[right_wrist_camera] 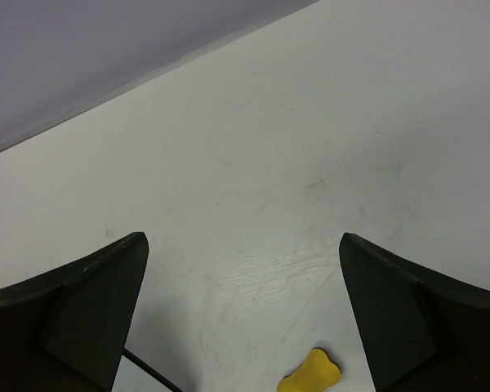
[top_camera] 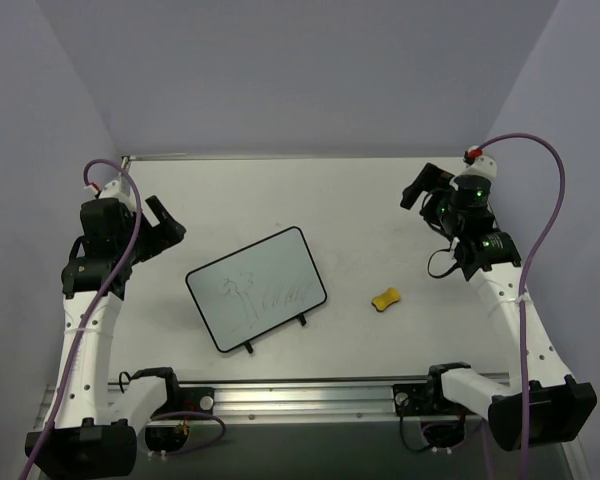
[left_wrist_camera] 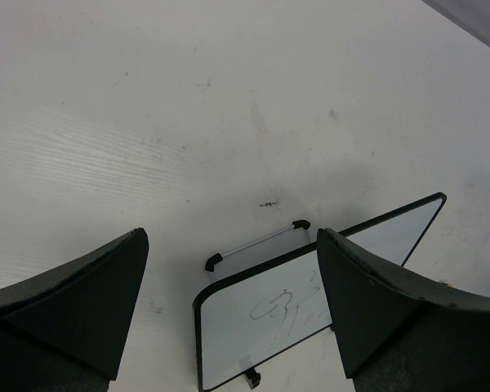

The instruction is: Erase the whiteboard

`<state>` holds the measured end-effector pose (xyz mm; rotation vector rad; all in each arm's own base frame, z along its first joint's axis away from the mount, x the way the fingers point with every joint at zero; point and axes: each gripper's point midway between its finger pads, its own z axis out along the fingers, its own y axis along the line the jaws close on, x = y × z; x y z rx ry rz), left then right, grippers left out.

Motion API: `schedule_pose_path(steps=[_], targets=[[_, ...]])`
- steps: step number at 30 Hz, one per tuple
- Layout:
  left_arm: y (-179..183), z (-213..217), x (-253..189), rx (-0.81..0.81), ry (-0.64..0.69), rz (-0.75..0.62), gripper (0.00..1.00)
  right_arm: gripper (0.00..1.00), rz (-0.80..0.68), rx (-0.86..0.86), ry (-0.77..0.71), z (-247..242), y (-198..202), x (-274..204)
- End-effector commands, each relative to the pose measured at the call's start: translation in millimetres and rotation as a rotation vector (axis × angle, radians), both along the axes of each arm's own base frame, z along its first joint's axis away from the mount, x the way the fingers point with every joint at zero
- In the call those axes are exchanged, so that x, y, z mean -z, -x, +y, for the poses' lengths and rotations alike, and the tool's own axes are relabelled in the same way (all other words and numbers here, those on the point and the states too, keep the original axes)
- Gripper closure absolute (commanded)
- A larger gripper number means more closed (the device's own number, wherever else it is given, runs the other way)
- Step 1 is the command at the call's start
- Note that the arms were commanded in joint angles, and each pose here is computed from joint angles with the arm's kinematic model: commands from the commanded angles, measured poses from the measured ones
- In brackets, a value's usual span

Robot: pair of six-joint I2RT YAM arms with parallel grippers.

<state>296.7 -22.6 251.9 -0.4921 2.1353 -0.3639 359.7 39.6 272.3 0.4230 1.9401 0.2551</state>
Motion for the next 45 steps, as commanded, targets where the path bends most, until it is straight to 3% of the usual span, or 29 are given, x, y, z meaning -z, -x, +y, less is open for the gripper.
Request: schedule_pose_path(steps=[1, 9, 14, 24, 31, 36, 45], targets=[[-7, 2, -14, 0.000, -0.022, -0.059, 0.06, 0.00, -0.011, 0.023, 0.013, -4, 3, -6], [-7, 3, -12, 0.000, -0.024, -0.057, 0.06, 0.00, 0.011, 0.048, 0.027, -9, 5, -1], [-6, 2, -12, 0.002, -0.027, -0.052, 0.06, 0.00, 0.097, 0.105, 0.051, -19, 9, 15], [-7, 2, -10, 0.002, -0.018, -0.048, 0.06, 0.04, 0.355, 0.216, 0.012, -25, 33, 106], [-6, -4, -8, 0.025, 0.006, -0.047, 0.06, 0.13, 0.535, 0.257, -0.029, 0, 69, 168], [-4, -6, -14, 0.035, 0.016, -0.070, 0.06, 0.15, 0.544, 0.296, -0.038, 54, 92, 184], [0, -13, -16, 0.065, 0.035, -0.084, 0.06, 0.23, 0.570, 0.537, -0.104, 51, 121, 216]])
